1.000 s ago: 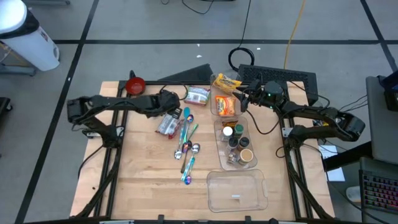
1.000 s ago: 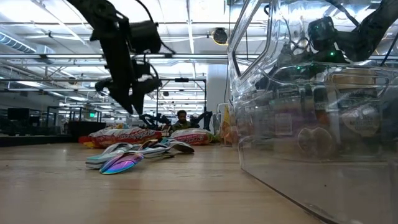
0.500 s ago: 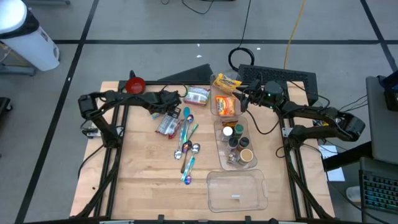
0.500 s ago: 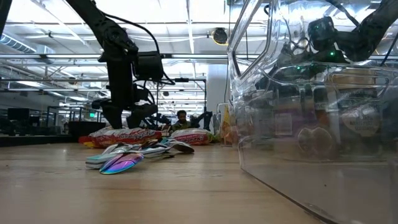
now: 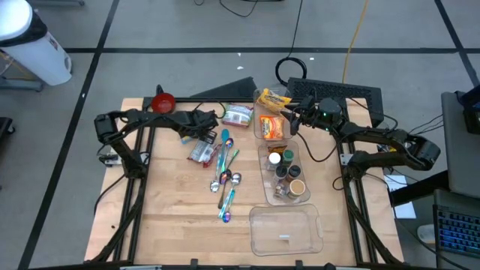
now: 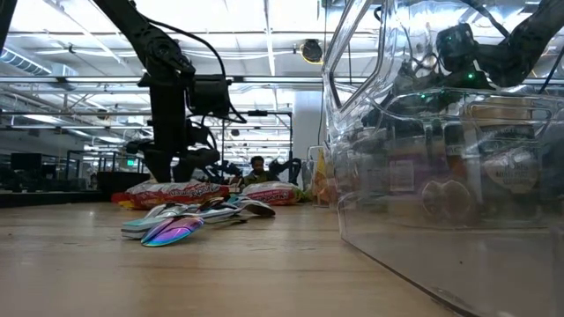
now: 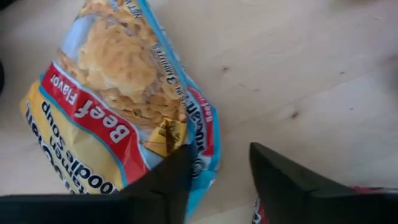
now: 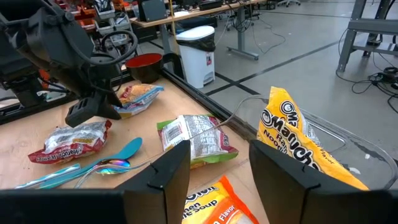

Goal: Pick & Place Food Item
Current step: Put the blue noodle pack into the top transparent bin

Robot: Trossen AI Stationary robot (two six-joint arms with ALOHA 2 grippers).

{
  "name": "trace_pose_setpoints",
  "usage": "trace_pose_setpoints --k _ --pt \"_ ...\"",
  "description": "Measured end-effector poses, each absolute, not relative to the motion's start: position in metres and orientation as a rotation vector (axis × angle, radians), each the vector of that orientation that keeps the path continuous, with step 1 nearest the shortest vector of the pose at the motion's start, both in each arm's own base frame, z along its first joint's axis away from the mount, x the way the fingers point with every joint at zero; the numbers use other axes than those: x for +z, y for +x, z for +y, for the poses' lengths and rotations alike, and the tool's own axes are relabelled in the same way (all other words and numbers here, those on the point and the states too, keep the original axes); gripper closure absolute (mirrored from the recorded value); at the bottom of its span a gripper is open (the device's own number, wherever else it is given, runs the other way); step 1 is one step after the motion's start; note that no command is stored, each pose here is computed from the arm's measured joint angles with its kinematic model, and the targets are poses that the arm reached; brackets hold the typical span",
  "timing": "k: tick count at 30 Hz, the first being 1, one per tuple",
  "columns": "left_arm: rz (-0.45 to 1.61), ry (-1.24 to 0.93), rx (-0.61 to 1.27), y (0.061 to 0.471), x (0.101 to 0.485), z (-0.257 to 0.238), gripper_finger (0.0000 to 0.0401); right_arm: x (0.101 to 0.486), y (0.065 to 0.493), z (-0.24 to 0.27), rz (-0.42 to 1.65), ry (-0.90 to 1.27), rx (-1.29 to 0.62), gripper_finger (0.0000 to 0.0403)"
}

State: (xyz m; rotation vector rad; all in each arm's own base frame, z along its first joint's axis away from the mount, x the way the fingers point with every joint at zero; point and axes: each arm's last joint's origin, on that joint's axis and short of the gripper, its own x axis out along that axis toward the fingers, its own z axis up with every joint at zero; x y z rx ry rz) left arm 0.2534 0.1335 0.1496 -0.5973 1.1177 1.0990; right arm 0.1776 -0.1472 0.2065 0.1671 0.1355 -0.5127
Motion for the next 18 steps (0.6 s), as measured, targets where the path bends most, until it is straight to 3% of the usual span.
trace_pose_setpoints --k 9,18 --pt "1.153 -0.583 1.023 0.254 0.15 0.133 0.0389 0.207 0.178 -0.147 0.136 0.167 -0.513 0.0248" --pt "1.034 -0.485 1.072 0.26 0.18 0.13 0.0396 0.206 0.178 -0.147 0.136 0.167 -0.513 0.0248"
